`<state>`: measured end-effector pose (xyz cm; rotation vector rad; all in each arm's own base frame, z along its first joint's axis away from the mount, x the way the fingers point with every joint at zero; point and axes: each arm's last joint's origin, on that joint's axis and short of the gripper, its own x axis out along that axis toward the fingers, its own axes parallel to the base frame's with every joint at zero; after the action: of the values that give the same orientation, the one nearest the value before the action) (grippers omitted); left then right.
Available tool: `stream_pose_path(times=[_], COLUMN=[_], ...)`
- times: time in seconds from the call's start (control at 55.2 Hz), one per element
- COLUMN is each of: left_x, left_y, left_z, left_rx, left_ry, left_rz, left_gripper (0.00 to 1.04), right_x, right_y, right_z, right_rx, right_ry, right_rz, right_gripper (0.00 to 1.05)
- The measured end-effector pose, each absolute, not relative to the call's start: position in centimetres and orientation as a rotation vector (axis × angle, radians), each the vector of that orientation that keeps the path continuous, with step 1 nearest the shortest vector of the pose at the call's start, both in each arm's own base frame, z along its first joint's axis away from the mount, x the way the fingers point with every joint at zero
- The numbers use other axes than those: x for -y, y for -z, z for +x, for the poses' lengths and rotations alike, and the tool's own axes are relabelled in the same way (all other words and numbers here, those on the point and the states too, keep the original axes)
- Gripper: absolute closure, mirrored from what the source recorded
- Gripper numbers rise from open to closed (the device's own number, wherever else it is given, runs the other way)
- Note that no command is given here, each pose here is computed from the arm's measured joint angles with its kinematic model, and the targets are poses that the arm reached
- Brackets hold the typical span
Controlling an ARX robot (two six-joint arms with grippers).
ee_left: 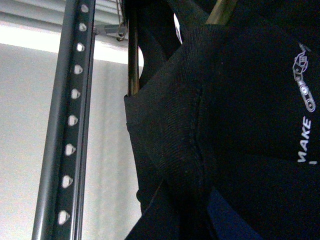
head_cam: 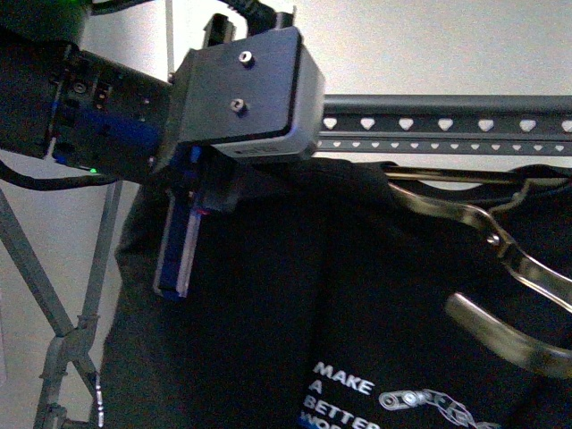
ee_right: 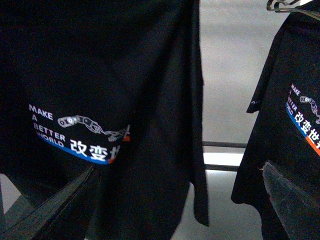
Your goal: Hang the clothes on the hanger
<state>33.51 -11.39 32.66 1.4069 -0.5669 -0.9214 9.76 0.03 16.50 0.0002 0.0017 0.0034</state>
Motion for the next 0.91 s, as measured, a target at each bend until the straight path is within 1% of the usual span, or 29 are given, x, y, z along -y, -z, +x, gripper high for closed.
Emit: stream_pose_path(times=[0.163, 0.416, 0.471, 0.525, 0.579, 0.634, 0.724, 0.779, 0.797, 0.815, 0.905], left_x=[12.8, 12.9, 12.9, 12.8, 12.8, 12.9, 12.9, 12.8, 12.8, 12.7, 12.7], left_y=[-32.4, -32.4, -32.4, -32.4, -32.4, -32.4, -32.4, -32.4, -32.4, -32.4, -32.4], left_z=[33.6, 33.7, 33.7, 33.7, 33.7, 33.7, 33.7, 33.7, 33.7, 33.7, 33.7], left_rx=[0.617, 0.621, 0.621, 0.618, 0.618, 0.621, 0.621, 0.616, 0.616, 0.615, 0.614], left_ry=[0.925, 0.920, 0.920, 0.917, 0.917, 0.919, 0.920, 0.915, 0.915, 0.913, 0.913], left_rz=[1.407, 1.409, 1.409, 1.411, 1.411, 1.410, 1.410, 1.411, 1.411, 1.412, 1.412], left_gripper=[1.01, 1.01, 1.01, 1.01, 1.01, 1.01, 1.01, 1.01, 1.01, 1.01, 1.01], right_x=[0.0, 0.0, 0.0, 0.6, 1.2, 2.2, 4.8, 5.8, 5.9, 6.2, 6.9], right_y=[-16.5, -16.5, -16.5, -17.1, -17.8, -19.2, -23.3, -25.7, -26.0, -26.9, -28.8], right_z=[9.8, 9.8, 9.8, 10.4, 10.9, 11.7, 14.5, 16.4, 16.7, 17.7, 20.4], right_rx=[-0.002, -0.002, -0.059, -0.150, -0.154, -0.129, -0.004, 0.075, 0.087, 0.120, 0.170], right_ry=[-0.003, -0.003, -0.083, -0.213, -0.245, -0.265, -0.240, -0.242, -0.243, -0.254, -0.302], right_rz=[0.000, 0.000, 0.019, 0.037, 0.027, -0.007, -0.235, -0.434, -0.466, -0.555, -0.847], right_gripper=[0.07, 0.07, 0.07, 0.07, 0.07, 0.07, 0.07, 0.07, 0.07, 0.07, 0.07])
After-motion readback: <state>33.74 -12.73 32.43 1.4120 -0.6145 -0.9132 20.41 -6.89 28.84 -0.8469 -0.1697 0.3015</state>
